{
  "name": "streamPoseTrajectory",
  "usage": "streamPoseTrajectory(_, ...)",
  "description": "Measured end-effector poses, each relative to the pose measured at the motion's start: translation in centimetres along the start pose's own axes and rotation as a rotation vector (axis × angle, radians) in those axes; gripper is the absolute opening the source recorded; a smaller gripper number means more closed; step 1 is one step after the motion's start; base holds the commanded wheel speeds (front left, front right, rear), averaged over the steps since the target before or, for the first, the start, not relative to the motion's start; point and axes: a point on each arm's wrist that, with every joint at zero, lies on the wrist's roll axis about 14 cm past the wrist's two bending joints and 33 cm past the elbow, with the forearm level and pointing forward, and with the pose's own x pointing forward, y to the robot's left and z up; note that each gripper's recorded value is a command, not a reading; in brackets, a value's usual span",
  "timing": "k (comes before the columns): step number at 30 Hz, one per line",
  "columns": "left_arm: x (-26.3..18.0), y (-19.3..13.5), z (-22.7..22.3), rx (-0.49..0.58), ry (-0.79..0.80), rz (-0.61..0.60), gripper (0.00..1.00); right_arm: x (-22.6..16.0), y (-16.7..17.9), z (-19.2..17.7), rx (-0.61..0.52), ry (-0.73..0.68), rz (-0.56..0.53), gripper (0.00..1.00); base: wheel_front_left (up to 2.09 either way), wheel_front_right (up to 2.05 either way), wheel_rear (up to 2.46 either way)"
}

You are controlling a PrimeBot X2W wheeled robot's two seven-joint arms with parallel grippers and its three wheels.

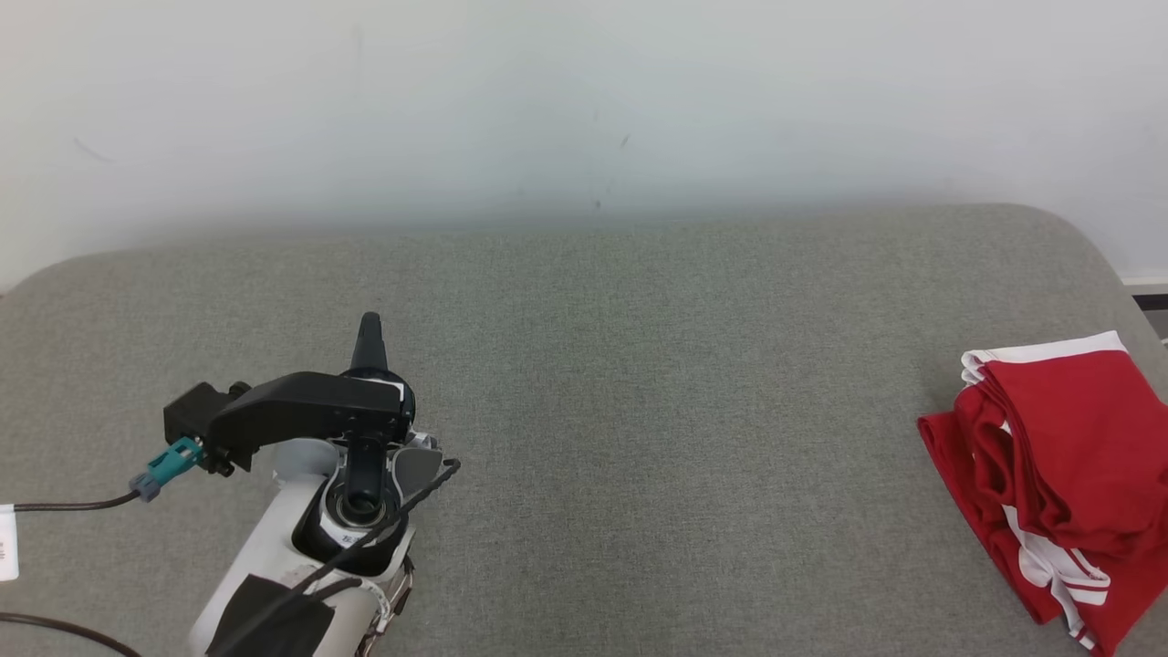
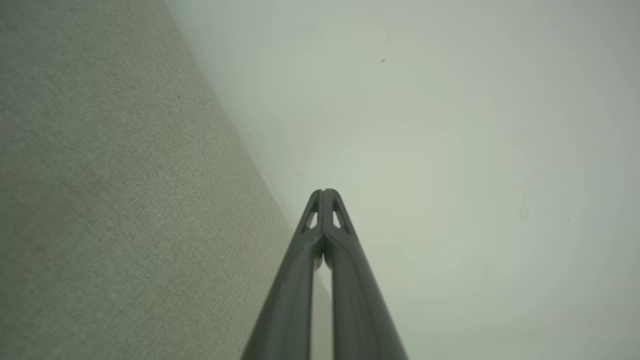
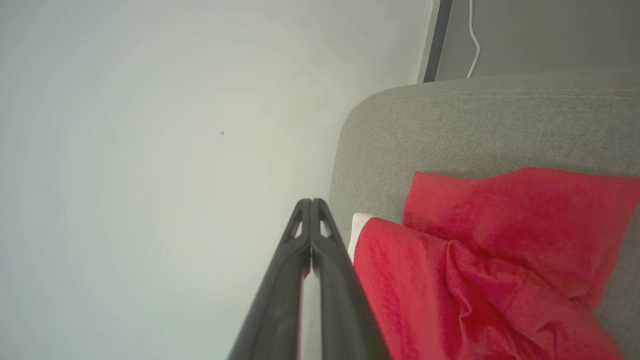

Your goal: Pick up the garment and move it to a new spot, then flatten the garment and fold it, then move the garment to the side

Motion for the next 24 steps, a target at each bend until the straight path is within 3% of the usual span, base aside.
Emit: streamPoseTrajectory(24, 0.8, -2.8, -1.7, -0.194, 0.084, -0.004, 0.0, -0.5, 3.3, 1.6, 0.32, 0.056, 0.153, 0.0, 0.0, 0.0, 0.0)
